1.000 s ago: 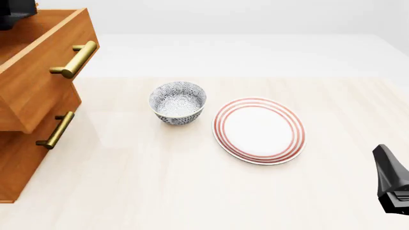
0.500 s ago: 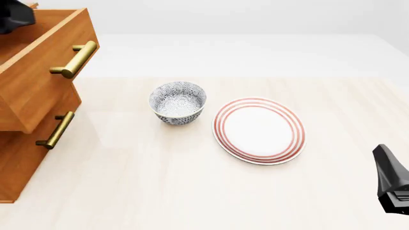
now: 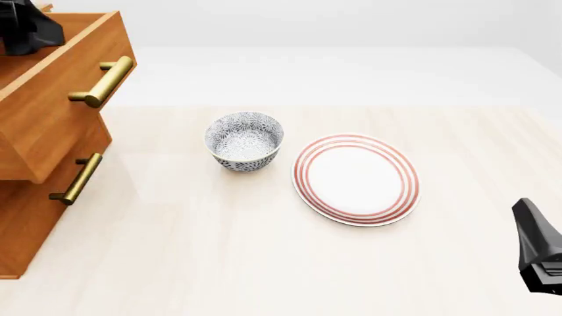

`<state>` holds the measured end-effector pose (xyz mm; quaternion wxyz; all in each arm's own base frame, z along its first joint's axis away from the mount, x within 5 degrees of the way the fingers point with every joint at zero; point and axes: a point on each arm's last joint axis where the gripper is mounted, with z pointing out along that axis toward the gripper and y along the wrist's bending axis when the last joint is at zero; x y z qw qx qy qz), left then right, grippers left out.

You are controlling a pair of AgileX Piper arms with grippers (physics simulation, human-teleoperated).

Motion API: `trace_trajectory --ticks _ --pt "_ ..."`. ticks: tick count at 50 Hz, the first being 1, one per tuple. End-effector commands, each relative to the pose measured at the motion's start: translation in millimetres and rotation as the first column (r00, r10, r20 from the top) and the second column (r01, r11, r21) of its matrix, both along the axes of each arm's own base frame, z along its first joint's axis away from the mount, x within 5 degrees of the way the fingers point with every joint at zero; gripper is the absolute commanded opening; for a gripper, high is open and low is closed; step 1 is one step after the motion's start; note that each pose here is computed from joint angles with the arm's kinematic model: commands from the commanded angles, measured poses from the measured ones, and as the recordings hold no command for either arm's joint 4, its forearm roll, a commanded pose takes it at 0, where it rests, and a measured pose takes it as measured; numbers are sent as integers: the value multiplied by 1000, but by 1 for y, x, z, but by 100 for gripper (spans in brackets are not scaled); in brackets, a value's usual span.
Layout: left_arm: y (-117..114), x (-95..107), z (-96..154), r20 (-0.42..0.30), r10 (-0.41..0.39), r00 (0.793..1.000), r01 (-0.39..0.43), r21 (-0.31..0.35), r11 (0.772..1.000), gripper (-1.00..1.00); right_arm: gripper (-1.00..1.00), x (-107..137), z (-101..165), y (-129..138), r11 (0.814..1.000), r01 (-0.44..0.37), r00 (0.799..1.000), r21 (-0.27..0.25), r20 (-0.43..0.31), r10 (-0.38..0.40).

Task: Open the top drawer of the cabinet.

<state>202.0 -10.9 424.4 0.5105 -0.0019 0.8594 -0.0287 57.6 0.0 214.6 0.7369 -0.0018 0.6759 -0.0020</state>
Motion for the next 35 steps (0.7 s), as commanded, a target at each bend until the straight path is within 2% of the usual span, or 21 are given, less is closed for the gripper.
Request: trace_trajectory --ticks 1,35 --pt "-1 8 -9 -29 2 1000 -2 -4 1000 100 100 0 0 0 1000 0 1000 0 0 0" --pt "-1 22 -39 -74 19 997 -21 -26 999 100 100 0 0 0 1000 0 1000 0 0 0"
